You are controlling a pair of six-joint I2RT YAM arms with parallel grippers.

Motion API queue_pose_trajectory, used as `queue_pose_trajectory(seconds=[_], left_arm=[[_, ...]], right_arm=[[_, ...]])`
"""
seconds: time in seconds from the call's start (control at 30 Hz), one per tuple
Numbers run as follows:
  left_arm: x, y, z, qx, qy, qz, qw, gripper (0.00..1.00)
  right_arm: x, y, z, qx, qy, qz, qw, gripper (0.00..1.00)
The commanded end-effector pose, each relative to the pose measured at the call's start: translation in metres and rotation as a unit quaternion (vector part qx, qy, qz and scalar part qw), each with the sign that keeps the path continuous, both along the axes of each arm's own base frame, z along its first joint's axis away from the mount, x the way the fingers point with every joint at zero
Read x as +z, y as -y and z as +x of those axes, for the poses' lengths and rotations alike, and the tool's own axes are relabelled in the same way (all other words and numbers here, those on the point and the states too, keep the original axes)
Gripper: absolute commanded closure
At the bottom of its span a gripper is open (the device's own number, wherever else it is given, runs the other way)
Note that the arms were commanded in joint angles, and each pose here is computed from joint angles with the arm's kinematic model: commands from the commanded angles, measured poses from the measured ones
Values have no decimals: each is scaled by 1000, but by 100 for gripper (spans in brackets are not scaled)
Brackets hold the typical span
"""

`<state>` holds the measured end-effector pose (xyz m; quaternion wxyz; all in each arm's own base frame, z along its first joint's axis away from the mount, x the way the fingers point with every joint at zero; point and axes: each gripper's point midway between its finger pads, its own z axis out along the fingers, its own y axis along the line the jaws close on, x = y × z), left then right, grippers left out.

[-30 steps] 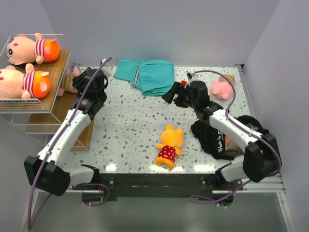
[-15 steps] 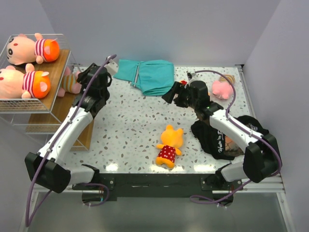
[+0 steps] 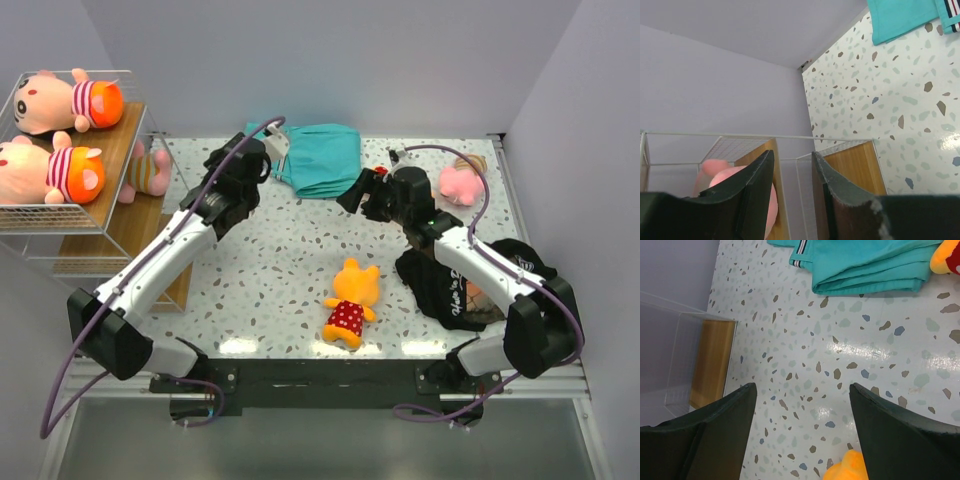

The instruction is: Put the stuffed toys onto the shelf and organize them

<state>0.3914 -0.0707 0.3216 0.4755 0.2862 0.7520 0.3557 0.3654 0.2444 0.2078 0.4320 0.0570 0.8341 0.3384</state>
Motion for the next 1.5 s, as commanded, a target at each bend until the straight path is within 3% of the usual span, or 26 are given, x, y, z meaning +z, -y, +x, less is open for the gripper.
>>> queue_pose_trajectory(seconds=[0.0, 0.13, 0.17, 0.43, 0.6, 0.83, 1.07, 1.27, 1.33, 1.47], left_arm=[[2, -11, -9, 21, 13, -3, 1000, 61], [-4, -51, -15, 78, 5, 37, 996, 97], [-4, -58, -16, 90, 3, 41, 995, 100], [-1, -118, -28, 177, 11, 49, 983, 100], [3, -130, -25, 186, 19, 47, 981, 100], [6, -102, -7, 123, 27, 8, 992, 100], [16, -20, 7, 7, 53, -41, 998, 100], [11, 72, -2, -143, 23, -165, 976, 77], [9, 106, -14, -221, -2, -216, 951, 65], [3, 134, -39, -300, -23, -274, 914, 44]], right_arm=[[14, -1, 4, 1, 21, -2, 1000, 23], [20, 1, 3, -1, 31, -4, 1000, 27], [20, 2, 3, -2, 32, -4, 999, 27], [18, -3, 0, 8, 25, 8, 1000, 27], [21, -2, -1, 9, 29, 8, 1000, 27], [19, -3, 0, 8, 28, 10, 1000, 27], [17, 4, 4, -7, 30, -8, 999, 27], [10, 28, 22, -56, 33, -87, 994, 25], [13, 40, 31, -83, 40, -121, 988, 24], [2, 60, 47, -123, 27, -192, 973, 24]])
